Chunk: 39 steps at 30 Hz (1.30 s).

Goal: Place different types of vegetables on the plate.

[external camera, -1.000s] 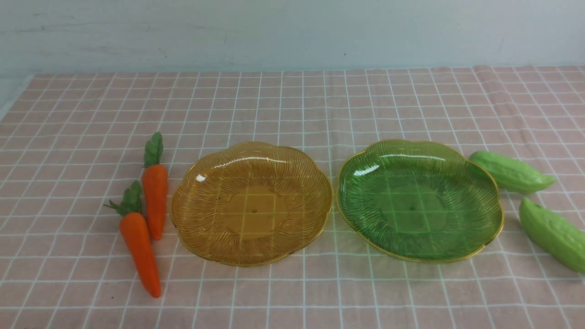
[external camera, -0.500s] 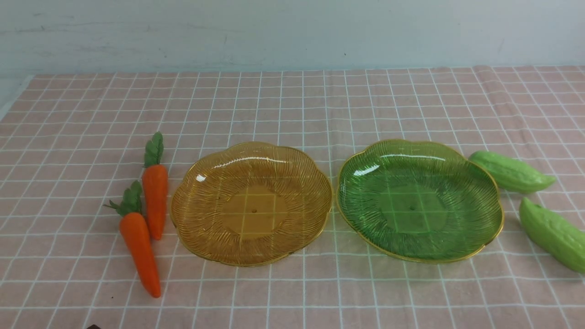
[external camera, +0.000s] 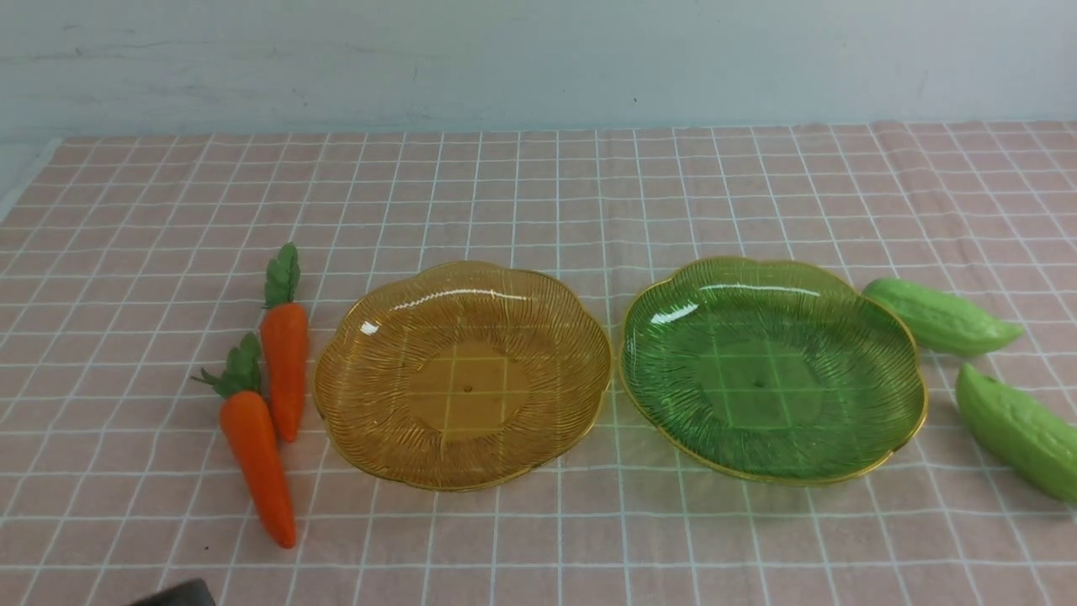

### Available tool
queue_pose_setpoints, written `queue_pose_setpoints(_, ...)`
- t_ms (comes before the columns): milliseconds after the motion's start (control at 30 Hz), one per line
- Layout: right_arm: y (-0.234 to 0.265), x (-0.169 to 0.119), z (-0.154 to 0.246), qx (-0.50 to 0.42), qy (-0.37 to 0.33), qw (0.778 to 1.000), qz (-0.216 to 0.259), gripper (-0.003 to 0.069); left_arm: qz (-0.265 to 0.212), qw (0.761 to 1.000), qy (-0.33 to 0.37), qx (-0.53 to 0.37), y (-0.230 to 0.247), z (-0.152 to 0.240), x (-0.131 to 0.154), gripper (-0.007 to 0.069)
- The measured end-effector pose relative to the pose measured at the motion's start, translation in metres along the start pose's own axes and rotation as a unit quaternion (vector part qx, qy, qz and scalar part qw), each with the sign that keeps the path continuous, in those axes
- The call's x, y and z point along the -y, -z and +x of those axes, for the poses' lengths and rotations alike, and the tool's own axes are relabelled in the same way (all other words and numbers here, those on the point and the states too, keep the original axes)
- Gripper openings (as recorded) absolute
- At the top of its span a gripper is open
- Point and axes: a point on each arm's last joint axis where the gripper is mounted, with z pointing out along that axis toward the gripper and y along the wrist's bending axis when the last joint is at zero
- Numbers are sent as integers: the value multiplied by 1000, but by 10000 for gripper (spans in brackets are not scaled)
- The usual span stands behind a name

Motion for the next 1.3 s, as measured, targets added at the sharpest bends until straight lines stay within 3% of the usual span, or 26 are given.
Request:
queue_pose_setpoints(133, -46, 17, -32, -93, 20, 991, 96, 13, -29, 998, -23, -42, -12, -12, -2, 13)
queue_pose_setpoints(233, -76, 24, -52, -139, 39, 981, 126, 83, -33, 998, -31, -49, -14, -13, -3, 48)
queue_pose_setpoints(300, -100, 29, -62, -175, 48, 973, 140, 163, -34, 998, -35, -51, -14, -13, -4, 76)
queue_pose_setpoints(467, -156, 45, -73, -229, 95, 953, 175, 449, -34, 997, -37, -53, -13, -12, -3, 168)
queue_pose_setpoints(600, -199, 59, -78, -259, 131, 936, 201, 583, -35, 997, -37, -53, -13, -12, -4, 211)
queue_pose_setpoints(867, -259, 82, -62, -324, 186, 901, 222, 557, -35, 997, -37, -57, -13, -12, -4, 218)
queue_pose_setpoints(967, -269, 87, -54, -341, 195, 891, 227, 511, -35, 997, -37, -66, -13, -10, -4, 218)
queue_pose_setpoints(1033, -268, 86, -60, -345, 189, 889, 233, 407, -35, 996, -37, -69, -13, -9, -4, 218)
queue_pose_setpoints(1100, -265, 85, -73, -352, 181, 885, 244, 409, -35, 996, -39, -75, -13, -8, -4, 218)
queue_pose_setpoints(1200, -255, 76, -103, -353, 144, 889, 255, 410, -35, 995, -40, -79, -13, -8, -4, 218)
queue_pose_setpoints(1300, -247, 57, -129, -346, 75, 910, 216, 410, -35, 995, -40, -81, -13, -7, -4, 218)
